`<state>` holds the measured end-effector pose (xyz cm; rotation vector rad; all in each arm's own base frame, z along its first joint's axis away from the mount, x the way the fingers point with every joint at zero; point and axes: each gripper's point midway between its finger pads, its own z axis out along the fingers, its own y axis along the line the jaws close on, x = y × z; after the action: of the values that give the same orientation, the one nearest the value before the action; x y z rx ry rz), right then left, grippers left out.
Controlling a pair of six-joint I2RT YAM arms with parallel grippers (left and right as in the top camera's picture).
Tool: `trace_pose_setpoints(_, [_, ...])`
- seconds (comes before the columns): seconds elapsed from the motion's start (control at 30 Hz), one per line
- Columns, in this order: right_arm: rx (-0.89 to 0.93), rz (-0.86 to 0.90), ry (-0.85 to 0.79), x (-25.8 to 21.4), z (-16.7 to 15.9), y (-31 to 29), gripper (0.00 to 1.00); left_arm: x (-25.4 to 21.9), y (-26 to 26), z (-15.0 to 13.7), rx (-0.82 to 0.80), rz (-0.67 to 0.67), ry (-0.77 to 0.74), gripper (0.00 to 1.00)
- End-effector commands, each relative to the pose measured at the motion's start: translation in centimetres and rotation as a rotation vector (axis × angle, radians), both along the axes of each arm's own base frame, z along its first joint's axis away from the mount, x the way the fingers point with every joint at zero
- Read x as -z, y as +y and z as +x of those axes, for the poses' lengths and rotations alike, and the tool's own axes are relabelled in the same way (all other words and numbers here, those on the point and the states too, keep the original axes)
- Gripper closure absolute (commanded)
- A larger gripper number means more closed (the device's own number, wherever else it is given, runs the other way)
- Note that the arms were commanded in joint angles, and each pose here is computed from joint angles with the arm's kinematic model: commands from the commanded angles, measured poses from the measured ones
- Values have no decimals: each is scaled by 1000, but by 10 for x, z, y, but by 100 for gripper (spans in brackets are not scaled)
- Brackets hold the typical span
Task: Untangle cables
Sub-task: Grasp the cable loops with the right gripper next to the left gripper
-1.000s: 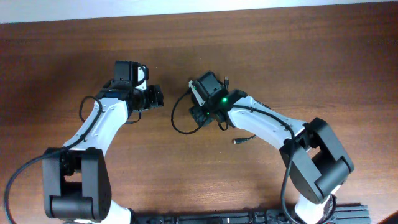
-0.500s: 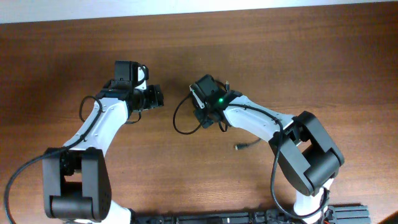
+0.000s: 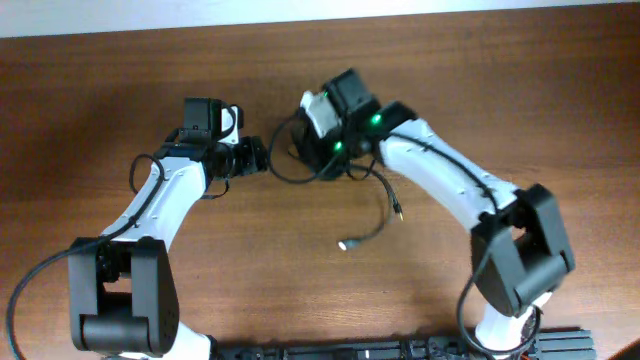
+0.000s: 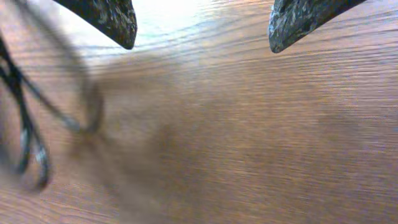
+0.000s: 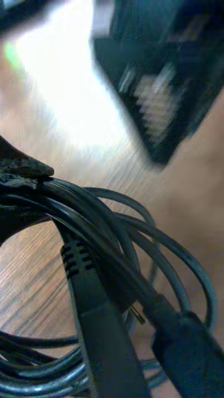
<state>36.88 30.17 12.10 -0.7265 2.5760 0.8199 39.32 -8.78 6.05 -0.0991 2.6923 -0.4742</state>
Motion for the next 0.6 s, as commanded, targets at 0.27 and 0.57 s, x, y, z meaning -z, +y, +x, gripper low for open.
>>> trace_pose_setpoints(0.27, [11,204,168,-38,-9,-11,96,-63,-75,2,282,-460,-136,24])
trace_pose_setpoints(0.57, [-12,259,215,-45,-16,-10,96,-85,-81,3,180,-664,-44,25])
